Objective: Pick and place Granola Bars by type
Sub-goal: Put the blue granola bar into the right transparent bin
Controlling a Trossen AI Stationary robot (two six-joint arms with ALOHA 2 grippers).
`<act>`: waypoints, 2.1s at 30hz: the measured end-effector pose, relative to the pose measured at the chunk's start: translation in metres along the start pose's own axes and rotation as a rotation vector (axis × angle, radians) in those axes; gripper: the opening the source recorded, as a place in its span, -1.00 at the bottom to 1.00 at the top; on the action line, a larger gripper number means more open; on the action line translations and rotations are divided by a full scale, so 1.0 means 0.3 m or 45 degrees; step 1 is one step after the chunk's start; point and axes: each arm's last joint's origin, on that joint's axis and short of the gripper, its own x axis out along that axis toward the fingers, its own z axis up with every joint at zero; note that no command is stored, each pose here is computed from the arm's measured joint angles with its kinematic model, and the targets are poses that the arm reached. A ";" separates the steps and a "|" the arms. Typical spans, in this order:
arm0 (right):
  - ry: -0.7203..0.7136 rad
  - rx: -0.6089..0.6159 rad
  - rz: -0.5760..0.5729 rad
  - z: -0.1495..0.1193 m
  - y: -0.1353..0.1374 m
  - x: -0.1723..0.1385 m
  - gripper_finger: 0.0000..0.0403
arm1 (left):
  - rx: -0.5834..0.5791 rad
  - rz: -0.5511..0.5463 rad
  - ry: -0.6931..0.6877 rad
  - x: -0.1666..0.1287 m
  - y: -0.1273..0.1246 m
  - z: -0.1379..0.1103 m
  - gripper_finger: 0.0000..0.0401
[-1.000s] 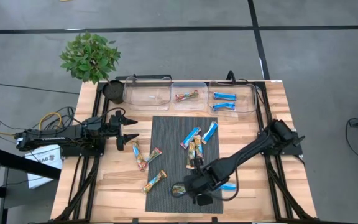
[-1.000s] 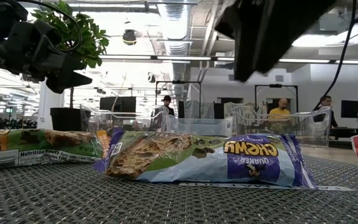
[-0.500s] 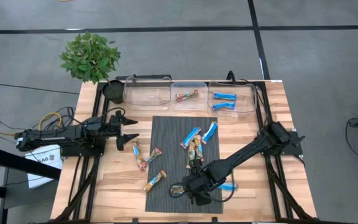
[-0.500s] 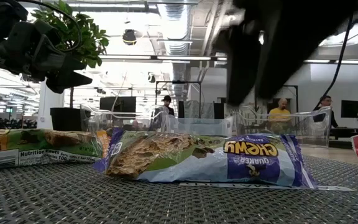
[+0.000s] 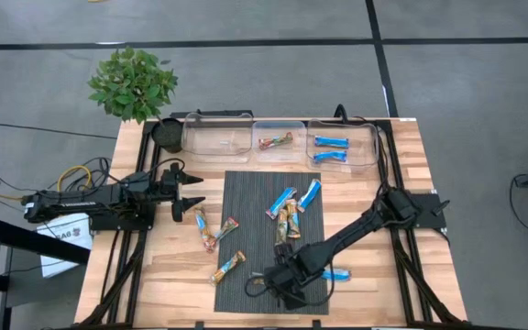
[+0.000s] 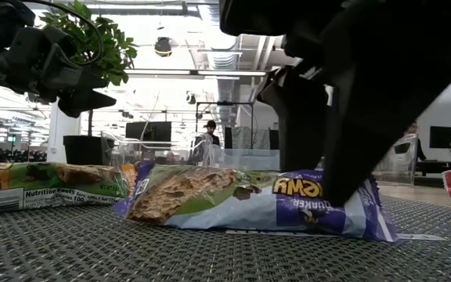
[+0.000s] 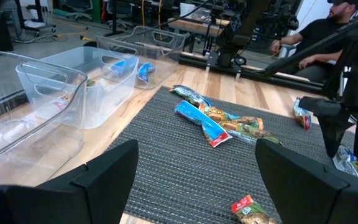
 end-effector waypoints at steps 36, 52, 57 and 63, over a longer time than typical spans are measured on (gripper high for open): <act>0.001 0.138 -0.006 0.003 -0.012 0.044 -0.59 | 0.000 0.000 0.000 0.000 0.000 0.000 0.59; -0.313 0.111 -0.022 0.086 -0.095 -0.205 -0.60 | 0.000 0.000 0.001 0.000 0.000 0.000 0.59; -0.421 0.080 -0.062 0.106 -0.202 -0.327 -0.60 | 0.000 0.000 0.000 0.000 0.000 0.000 0.59; -0.524 0.051 -0.157 0.108 -0.360 -0.452 -0.60 | 0.000 0.000 0.001 0.000 0.000 0.000 0.59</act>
